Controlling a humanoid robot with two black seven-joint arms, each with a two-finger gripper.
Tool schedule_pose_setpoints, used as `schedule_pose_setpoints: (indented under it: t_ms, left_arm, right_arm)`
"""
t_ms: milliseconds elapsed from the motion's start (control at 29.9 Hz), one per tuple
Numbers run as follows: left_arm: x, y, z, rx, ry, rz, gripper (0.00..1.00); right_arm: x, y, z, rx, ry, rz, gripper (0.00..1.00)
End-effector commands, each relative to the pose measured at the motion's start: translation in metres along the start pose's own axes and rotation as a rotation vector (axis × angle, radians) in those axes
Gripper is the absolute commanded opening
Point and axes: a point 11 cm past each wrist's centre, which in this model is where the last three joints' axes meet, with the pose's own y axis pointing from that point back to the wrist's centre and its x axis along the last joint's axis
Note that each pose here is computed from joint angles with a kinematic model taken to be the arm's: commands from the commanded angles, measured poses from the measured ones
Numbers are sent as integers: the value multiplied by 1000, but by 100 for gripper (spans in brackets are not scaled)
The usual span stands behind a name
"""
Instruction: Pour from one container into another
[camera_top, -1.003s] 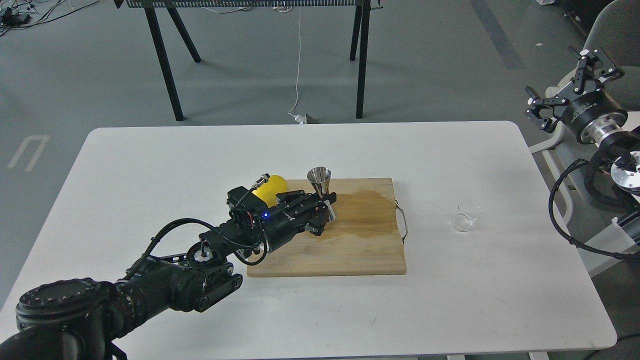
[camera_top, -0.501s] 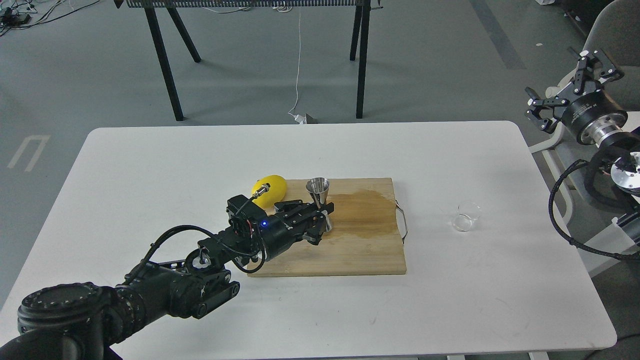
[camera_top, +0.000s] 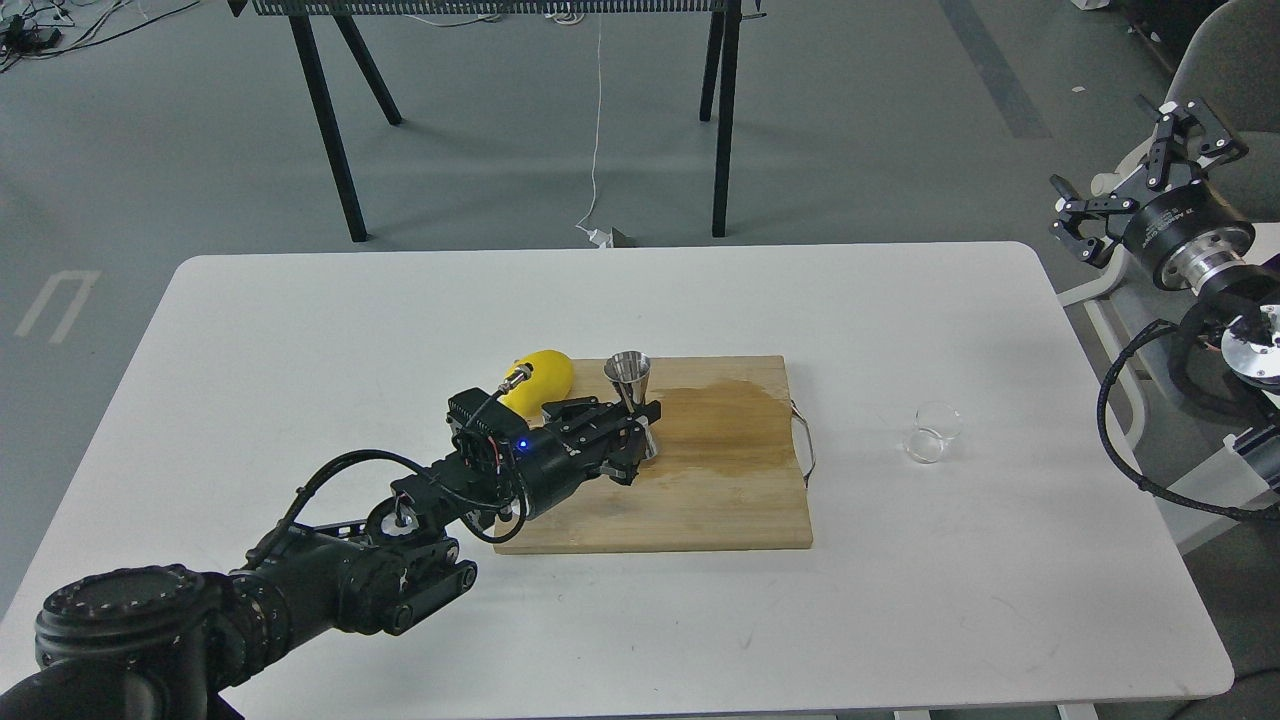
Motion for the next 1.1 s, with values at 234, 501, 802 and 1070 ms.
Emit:
schedule_pose_setpoints:
  t_ms: [234, 501, 802, 1070]
  left_arm:
    - [-3, 0, 3, -11, -3, -9, 29]
    - [-4, 1, 3, -13, -5, -14, 32]
    - [-7, 1, 6, -19, 2, -17, 49]
    - [-14, 3, 14, -33, 21, -22, 67]
  right_arm:
    - [1, 0, -1, 2, 0, 2, 99]
    - [0, 0, -1, 2, 0, 1, 99]
    - [1, 1, 0, 0, 1, 2, 99]
    - [1, 1, -1, 2, 1, 3, 99]
